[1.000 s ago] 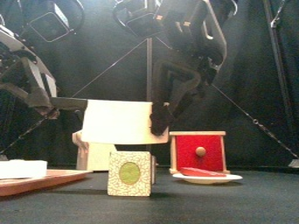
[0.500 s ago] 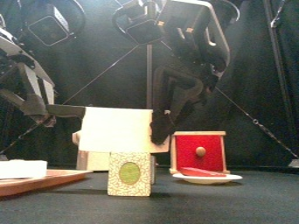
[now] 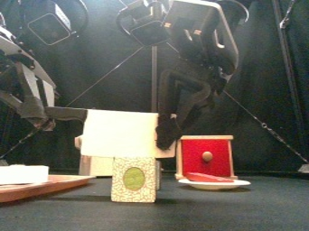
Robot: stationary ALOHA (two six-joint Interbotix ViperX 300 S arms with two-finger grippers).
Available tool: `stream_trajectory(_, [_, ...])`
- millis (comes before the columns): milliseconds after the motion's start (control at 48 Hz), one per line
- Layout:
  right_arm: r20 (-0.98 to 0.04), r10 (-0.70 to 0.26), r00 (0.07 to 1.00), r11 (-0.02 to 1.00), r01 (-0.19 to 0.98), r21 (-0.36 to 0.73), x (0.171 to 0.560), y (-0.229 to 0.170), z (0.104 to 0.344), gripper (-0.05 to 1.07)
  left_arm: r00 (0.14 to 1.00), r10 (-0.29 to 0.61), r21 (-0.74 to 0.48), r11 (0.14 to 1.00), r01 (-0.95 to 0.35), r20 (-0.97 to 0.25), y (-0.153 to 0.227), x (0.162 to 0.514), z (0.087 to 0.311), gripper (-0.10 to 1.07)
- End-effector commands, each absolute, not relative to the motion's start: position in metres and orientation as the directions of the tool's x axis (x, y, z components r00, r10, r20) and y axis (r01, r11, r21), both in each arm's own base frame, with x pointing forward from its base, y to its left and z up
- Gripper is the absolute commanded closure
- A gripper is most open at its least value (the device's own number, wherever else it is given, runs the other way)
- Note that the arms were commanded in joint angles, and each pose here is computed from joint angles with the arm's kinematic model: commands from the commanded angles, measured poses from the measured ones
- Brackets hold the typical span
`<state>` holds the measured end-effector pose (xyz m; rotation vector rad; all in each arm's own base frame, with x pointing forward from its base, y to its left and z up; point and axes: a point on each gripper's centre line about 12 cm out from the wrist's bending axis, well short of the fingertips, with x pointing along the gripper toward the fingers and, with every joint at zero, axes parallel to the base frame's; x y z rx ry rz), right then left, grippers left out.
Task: Cut sushi roll
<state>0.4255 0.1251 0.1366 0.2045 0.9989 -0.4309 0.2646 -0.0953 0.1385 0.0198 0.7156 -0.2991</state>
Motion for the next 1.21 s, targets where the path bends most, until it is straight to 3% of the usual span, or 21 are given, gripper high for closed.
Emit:
stream_trajectory(0, [-0.848, -0.257, 0.465, 0.890, 0.456, -0.019, 0.424, 0.122, 0.140, 0.76, 0.719, -0.283, -0.086, 0.950, 0.299, -0.635, -0.103, 0.266, 0.145, 0.54])
stream_trajectory(812, [-0.842, -0.260, 0.473, 0.892, 0.452, -0.022, 0.424, 0.122, 0.144, 0.76, 0.733, -0.290, -0.085, 0.949, 0.304, -0.615, -0.103, 0.266, 0.152, 0.54])
stream_trajectory(1188, [-0.851, -0.261, 0.455, 0.889, 0.458, -0.027, 0.424, 0.121, 0.136, 0.76, 0.684, -0.265, -0.079, 0.953, 0.291, -0.680, -0.099, 0.260, 0.131, 0.54])
